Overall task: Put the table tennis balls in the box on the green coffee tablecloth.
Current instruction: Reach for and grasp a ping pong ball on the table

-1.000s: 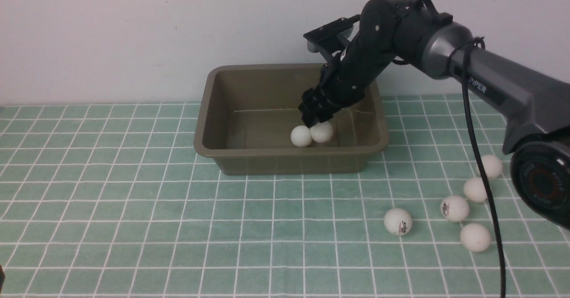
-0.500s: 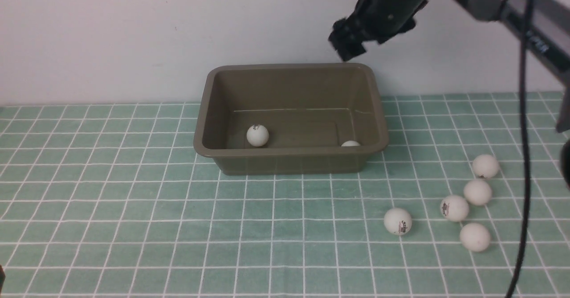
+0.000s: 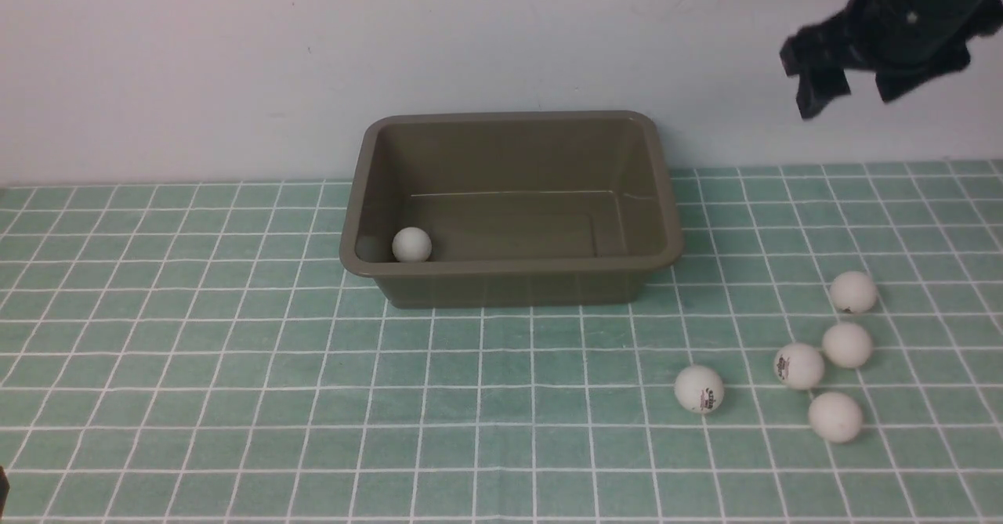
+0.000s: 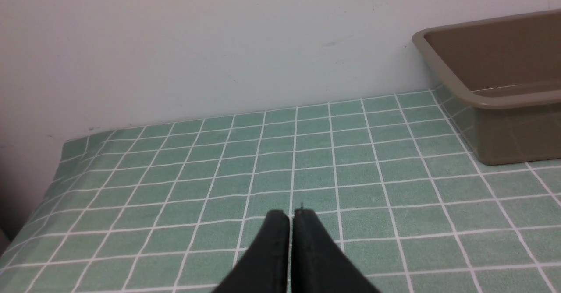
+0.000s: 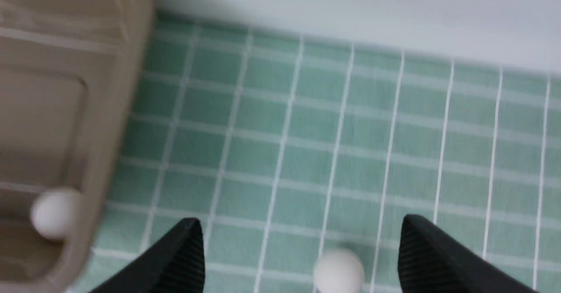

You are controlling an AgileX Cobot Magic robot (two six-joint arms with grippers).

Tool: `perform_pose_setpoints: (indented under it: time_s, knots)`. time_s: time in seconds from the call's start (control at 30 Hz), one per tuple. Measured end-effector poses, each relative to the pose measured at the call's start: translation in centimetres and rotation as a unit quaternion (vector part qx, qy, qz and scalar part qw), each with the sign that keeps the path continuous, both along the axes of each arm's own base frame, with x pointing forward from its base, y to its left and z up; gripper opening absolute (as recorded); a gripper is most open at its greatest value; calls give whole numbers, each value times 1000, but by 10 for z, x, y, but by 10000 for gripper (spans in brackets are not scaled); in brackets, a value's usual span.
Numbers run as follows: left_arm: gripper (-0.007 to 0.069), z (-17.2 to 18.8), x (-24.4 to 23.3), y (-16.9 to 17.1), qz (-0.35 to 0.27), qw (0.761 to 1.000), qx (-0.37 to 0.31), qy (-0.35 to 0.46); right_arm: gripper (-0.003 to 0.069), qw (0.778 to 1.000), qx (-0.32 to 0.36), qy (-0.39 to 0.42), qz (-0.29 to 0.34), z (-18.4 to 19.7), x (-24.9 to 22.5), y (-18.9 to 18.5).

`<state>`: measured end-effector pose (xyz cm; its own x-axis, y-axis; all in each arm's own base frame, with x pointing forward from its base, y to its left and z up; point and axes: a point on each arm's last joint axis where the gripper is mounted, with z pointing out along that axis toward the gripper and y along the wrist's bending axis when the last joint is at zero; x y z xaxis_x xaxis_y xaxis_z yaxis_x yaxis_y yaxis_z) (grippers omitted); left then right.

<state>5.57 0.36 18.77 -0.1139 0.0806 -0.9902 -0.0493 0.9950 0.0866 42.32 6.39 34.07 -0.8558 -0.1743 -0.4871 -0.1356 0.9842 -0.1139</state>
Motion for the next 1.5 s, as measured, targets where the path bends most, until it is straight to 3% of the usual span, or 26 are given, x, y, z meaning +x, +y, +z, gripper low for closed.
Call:
perform_pose_setpoints:
  time_s: [0.13, 0.43, 0.67, 1.3, 1.4, 1.47, 1.5]
  knots:
    - [-8, 0, 0, 0, 0, 1000, 0, 0, 535, 997, -7, 77, -19, -48, -7, -12]
    - [-8, 0, 0, 0, 0, 1000, 0, 0, 535, 992, 6, 109, -69, -119, -14, -36]
    - [-8, 0, 0, 0, 0, 1000, 0, 0, 535, 989, 3, 124, -80, -142, -7, -58]
    - [-8, 0, 0, 0, 0, 1000, 0, 0, 530, 987, 10, 143, -70, -182, 4, -56]
    - [-8, 0, 0, 0, 0, 1000, 0, 0, 504, 987, 11, 143, -69, -186, 5, -56]
    - [-8, 0, 0, 0, 0, 1000, 0, 0, 410, 987, 10, 148, -69, -191, 6, -56]
    - [-8, 0, 0, 0, 0, 1000, 0, 0, 410, 987, 10, 148, -69, -191, 6, -56]
